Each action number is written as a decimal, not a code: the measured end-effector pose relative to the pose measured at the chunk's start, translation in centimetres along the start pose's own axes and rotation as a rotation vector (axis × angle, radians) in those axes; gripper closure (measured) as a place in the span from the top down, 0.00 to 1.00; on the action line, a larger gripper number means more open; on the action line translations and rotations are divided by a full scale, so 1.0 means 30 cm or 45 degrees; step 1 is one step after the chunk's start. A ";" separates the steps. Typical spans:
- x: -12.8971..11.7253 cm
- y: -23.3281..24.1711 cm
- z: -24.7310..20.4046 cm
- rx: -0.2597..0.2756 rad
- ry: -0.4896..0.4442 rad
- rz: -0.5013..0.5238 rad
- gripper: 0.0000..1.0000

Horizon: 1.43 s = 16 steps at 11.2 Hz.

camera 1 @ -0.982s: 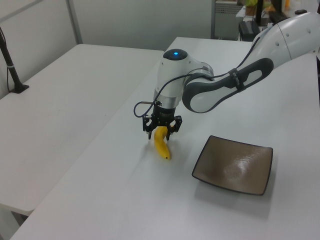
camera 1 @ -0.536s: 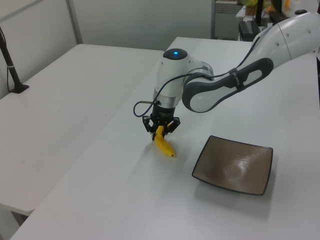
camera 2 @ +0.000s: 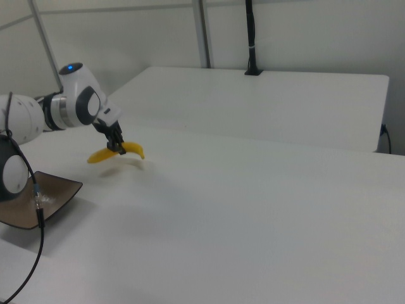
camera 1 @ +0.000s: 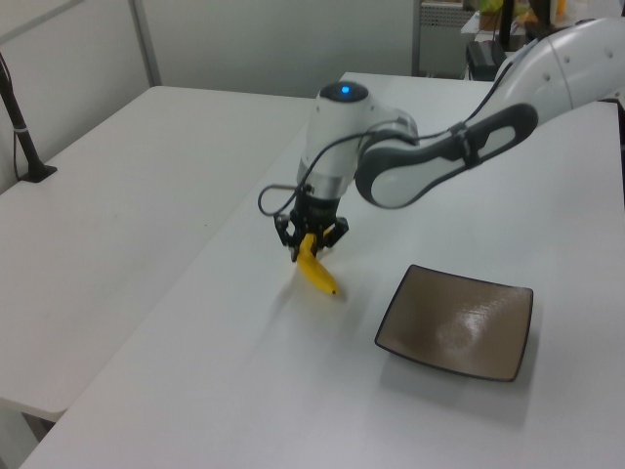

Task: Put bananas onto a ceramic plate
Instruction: 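Lift the banana and carry it over the brown square plate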

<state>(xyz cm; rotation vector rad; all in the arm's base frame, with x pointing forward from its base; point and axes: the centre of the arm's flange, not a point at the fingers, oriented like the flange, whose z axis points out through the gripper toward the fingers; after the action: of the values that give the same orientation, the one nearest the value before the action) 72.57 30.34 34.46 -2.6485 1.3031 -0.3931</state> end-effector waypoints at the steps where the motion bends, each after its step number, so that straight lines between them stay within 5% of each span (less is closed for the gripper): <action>1: 0.010 -0.014 -0.089 0.034 0.008 -0.021 0.32; 3: 0.017 0.000 -0.286 0.014 0.004 -0.078 0.32; 7: -0.016 0.096 -0.624 -0.137 -0.071 -0.303 0.32; 12: -0.193 0.246 -0.720 -0.416 -0.275 -0.610 0.32; 16: -0.429 0.300 -0.619 -0.556 -0.364 -0.731 0.32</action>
<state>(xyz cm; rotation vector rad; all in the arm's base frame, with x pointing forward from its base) 52.62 34.56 47.71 -3.2606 0.5742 0.2391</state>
